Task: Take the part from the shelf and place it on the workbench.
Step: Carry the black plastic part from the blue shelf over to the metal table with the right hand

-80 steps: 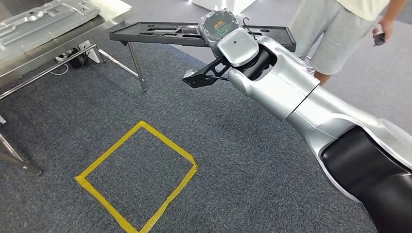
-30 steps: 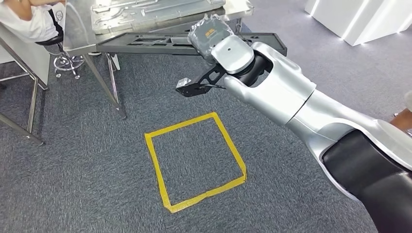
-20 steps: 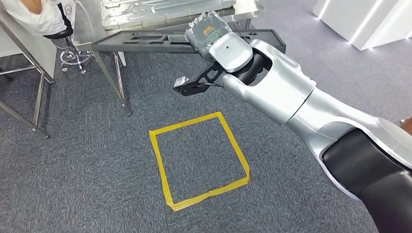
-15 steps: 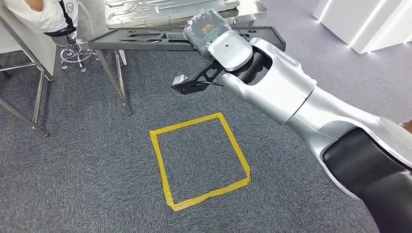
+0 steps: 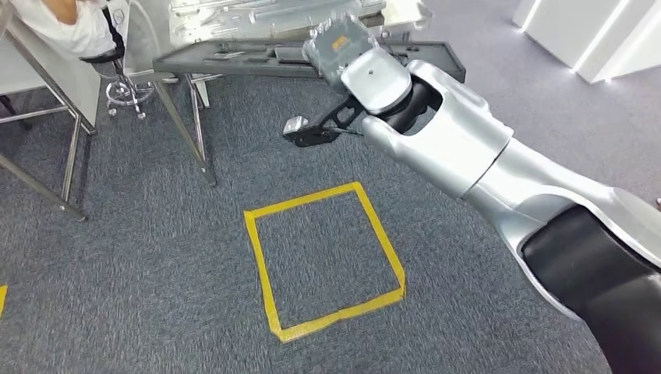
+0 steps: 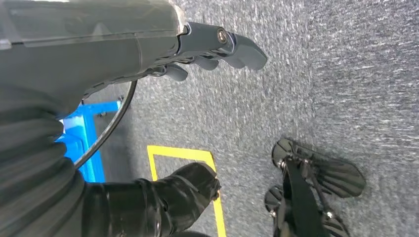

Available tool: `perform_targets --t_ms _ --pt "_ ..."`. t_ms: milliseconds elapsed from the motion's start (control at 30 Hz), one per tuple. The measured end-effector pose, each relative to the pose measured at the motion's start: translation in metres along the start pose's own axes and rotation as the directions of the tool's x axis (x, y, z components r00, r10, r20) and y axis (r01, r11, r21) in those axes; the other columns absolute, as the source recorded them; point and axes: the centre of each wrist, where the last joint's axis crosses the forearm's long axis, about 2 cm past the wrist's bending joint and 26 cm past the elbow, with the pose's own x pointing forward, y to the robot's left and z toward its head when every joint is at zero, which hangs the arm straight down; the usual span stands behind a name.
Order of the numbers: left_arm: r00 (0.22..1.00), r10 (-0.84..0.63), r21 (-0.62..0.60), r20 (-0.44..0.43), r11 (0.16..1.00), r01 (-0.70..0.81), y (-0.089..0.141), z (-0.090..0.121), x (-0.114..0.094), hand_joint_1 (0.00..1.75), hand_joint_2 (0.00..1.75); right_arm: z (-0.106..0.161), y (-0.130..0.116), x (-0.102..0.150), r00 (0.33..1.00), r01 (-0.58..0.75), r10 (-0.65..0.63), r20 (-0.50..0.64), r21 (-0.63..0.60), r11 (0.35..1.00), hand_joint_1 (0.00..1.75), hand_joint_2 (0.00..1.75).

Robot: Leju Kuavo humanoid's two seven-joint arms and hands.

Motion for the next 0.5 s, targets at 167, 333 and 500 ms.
perform_targets --t_ms 167,333,500 --pt "1.000 -0.002 0.004 -0.002 1.000 0.003 0.0014 -0.0001 0.0003 0.00 1.75 -0.0006 0.0004 0.0035 1.000 0.003 -0.003 0.009 -0.002 1.000 1.75 1.75" --pt "1.000 -0.007 0.003 -0.002 1.000 0.007 0.0014 -0.0002 0.0004 0.00 1.75 -0.0007 -0.0011 0.0028 1.000 0.000 0.000 0.007 -0.004 1.000 1.75 1.75" --pt "1.000 -0.007 0.002 -0.002 1.000 0.007 0.0015 0.0001 -0.0006 0.00 1.75 -0.0008 -0.0040 0.0009 1.000 -0.009 0.009 0.001 -0.010 1.000 1.75 1.75"
